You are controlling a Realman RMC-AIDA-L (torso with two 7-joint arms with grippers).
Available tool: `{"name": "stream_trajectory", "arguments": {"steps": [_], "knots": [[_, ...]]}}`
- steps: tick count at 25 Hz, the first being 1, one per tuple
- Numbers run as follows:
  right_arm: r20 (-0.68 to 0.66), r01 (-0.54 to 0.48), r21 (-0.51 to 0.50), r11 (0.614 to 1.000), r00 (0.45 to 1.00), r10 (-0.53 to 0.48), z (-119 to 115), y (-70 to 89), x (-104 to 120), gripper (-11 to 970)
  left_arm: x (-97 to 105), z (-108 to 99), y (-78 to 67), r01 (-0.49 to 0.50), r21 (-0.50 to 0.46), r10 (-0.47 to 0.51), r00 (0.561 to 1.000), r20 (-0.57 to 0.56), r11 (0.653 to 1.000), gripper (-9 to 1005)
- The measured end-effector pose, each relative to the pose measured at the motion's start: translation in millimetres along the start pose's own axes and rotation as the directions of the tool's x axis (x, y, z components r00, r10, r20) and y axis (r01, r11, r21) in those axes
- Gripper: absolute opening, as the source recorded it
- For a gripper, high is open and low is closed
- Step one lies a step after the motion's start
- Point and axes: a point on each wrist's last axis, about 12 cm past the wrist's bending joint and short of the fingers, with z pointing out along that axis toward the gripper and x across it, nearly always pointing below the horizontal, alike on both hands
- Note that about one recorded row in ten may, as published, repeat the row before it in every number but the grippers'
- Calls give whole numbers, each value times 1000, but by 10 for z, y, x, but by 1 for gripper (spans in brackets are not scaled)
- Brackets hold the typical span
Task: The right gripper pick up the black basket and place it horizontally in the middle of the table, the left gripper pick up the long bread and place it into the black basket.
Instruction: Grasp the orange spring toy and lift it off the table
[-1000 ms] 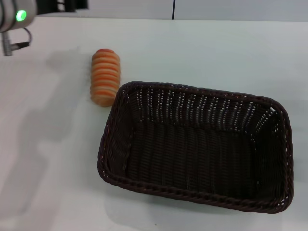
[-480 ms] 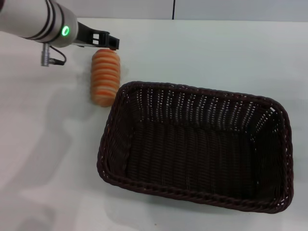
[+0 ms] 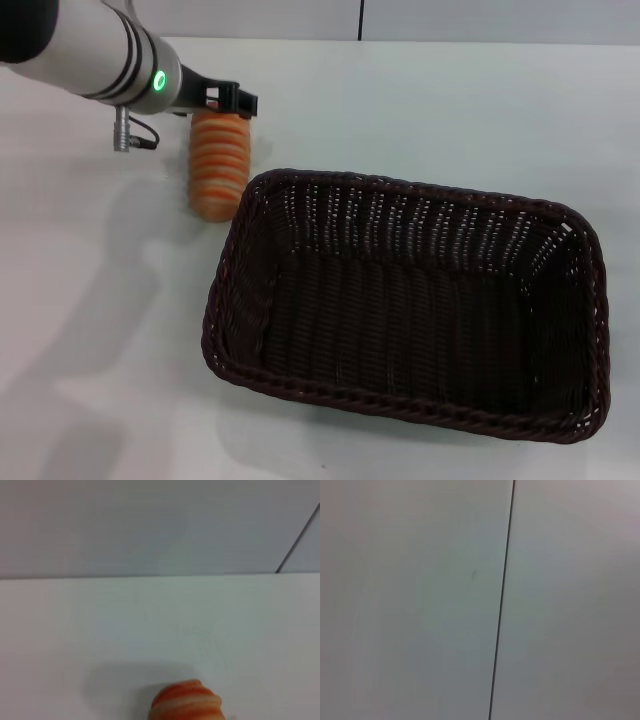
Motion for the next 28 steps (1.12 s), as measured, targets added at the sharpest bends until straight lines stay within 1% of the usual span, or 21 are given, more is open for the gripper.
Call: {"name": "stream_trajectory", "arguments": {"steps": [10, 17, 28], "knots": [[7, -1, -5, 1000, 1000, 1, -25, -4, -6, 393, 69, 139, -10, 7, 6, -6, 999, -44, 1000, 811], [8, -13, -5, 1000, 1000, 13, -23, -5, -5, 393, 151, 251, -25, -24, -5, 23, 998, -64, 1000, 810], [10, -15, -7, 1000, 1000, 15, -12, 2, -8, 394, 190, 347, -35, -57, -20, 55, 994, -95, 998, 809]]}}
